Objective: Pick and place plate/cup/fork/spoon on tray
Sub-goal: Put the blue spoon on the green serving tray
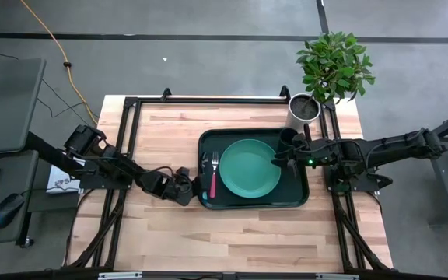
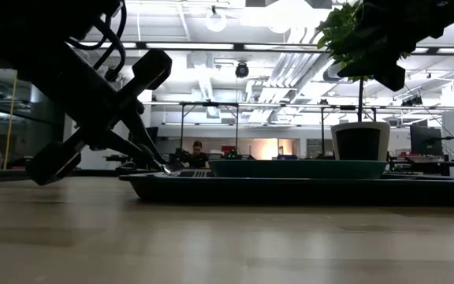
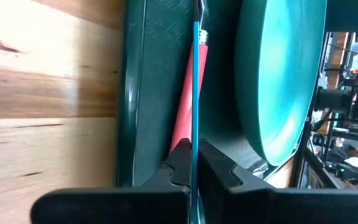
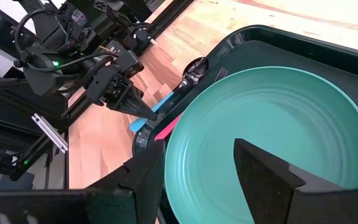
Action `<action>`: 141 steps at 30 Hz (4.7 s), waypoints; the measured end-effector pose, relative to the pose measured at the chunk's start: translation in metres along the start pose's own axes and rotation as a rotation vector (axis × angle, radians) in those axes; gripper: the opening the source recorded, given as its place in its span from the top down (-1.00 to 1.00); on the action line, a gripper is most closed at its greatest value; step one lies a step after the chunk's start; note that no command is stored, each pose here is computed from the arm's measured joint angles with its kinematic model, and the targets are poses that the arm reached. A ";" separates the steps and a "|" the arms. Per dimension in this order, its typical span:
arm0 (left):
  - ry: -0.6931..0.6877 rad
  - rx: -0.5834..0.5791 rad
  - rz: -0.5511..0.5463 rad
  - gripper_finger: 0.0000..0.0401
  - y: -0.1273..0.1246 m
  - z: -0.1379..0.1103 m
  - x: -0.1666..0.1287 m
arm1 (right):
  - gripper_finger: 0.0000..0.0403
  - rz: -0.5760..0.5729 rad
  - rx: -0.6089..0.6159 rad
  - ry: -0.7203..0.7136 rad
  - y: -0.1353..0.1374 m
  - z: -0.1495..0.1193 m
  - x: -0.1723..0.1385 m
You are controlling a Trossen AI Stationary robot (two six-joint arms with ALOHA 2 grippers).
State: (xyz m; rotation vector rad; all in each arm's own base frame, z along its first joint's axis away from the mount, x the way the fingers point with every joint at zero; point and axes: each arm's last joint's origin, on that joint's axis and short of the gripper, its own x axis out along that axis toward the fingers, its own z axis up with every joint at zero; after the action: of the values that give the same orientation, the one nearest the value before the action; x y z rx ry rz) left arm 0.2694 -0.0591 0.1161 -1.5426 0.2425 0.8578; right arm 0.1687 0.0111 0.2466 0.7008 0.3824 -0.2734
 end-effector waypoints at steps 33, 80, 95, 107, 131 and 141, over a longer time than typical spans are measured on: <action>0.022 0.031 0.050 1.00 -0.002 0.011 0.006 | 0.09 -0.022 0.006 -0.023 -0.001 0.001 0.000; 0.047 0.036 0.043 0.99 0.006 0.003 0.016 | 0.09 -0.012 0.003 -0.020 0.000 0.001 0.000; 0.050 0.039 0.036 0.99 0.005 0.003 0.016 | 0.09 -0.011 0.010 -0.020 0.000 0.001 0.000; 0.051 0.046 0.032 0.99 0.005 0.002 0.016 | 0.09 -0.013 0.002 -0.019 0.000 0.001 0.000; 0.050 0.045 0.031 0.89 0.005 0.002 0.016 | 0.09 -0.013 0.002 -0.019 0.000 0.001 0.000; 0.048 0.045 0.029 0.60 0.005 0.003 0.016 | 0.09 -0.012 0.002 -0.019 0.000 0.001 0.000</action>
State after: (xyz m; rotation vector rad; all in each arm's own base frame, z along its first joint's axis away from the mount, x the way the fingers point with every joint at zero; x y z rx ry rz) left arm 0.2767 -0.0524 0.1026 -1.5226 0.3180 0.8335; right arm 0.1692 0.0105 0.2470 0.6977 0.3685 -0.2920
